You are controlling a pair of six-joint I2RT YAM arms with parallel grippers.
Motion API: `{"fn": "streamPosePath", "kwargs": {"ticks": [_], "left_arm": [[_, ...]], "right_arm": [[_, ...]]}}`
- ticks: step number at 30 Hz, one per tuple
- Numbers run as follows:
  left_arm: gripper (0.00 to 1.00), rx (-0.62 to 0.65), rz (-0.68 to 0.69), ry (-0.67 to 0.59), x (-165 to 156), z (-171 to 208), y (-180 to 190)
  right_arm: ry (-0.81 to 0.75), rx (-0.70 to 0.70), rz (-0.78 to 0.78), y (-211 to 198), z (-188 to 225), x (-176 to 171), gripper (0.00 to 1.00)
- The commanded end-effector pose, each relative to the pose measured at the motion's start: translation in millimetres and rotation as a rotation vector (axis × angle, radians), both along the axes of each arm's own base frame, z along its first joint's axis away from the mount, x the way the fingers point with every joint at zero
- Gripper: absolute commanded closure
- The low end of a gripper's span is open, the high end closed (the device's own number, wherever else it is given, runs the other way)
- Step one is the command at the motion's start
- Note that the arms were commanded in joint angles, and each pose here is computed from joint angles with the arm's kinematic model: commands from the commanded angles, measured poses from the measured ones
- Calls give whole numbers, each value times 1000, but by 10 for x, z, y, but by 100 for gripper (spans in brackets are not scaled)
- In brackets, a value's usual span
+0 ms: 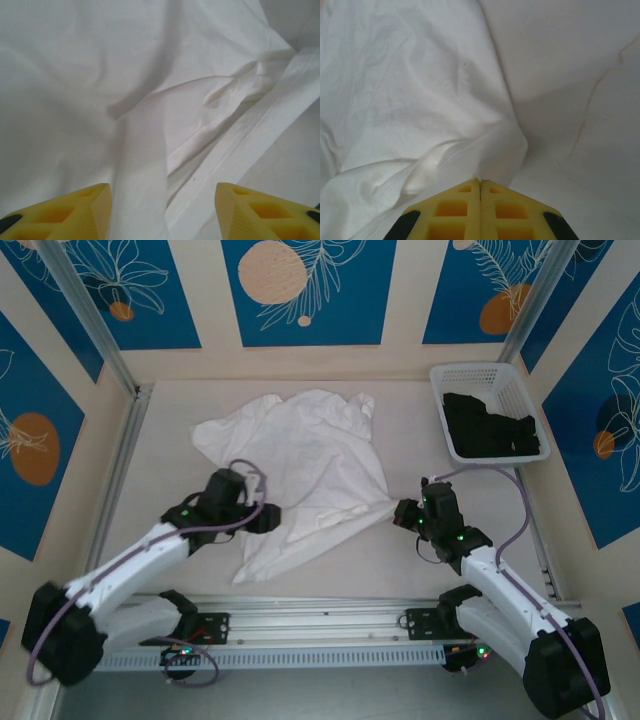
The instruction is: Fold the inside-out t-shirt
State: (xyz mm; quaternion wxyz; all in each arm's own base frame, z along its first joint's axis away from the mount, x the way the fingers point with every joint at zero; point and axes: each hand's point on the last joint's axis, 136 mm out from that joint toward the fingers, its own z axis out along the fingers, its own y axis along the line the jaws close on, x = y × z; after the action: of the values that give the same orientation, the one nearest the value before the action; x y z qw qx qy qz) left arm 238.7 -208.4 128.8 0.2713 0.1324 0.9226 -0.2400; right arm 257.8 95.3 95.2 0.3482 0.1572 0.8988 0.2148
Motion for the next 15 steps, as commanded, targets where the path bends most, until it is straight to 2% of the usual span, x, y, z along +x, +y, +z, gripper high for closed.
{"fn": "streamPosePath", "kwargs": {"ticks": [1,5,9,11,15], "left_arm": [[46,152,-135,-94,178,-123,-341],[46,293,-254,-105,304,-384,-681],[50,363,-326,-50,382,-688,-895],[60,377,-341,-33,411,-788,-961],[91,352,-338,-15,452,-795,-1069]], "right_arm": [[26,-39,-97,-195,-111,-58,99],[13,-44,-111,-242,-142,-102,90],[-21,-65,-79,-238,-70,-123,70],[-45,-82,-51,-215,-19,-127,63],[-114,-131,34,-91,125,-126,57]]}}
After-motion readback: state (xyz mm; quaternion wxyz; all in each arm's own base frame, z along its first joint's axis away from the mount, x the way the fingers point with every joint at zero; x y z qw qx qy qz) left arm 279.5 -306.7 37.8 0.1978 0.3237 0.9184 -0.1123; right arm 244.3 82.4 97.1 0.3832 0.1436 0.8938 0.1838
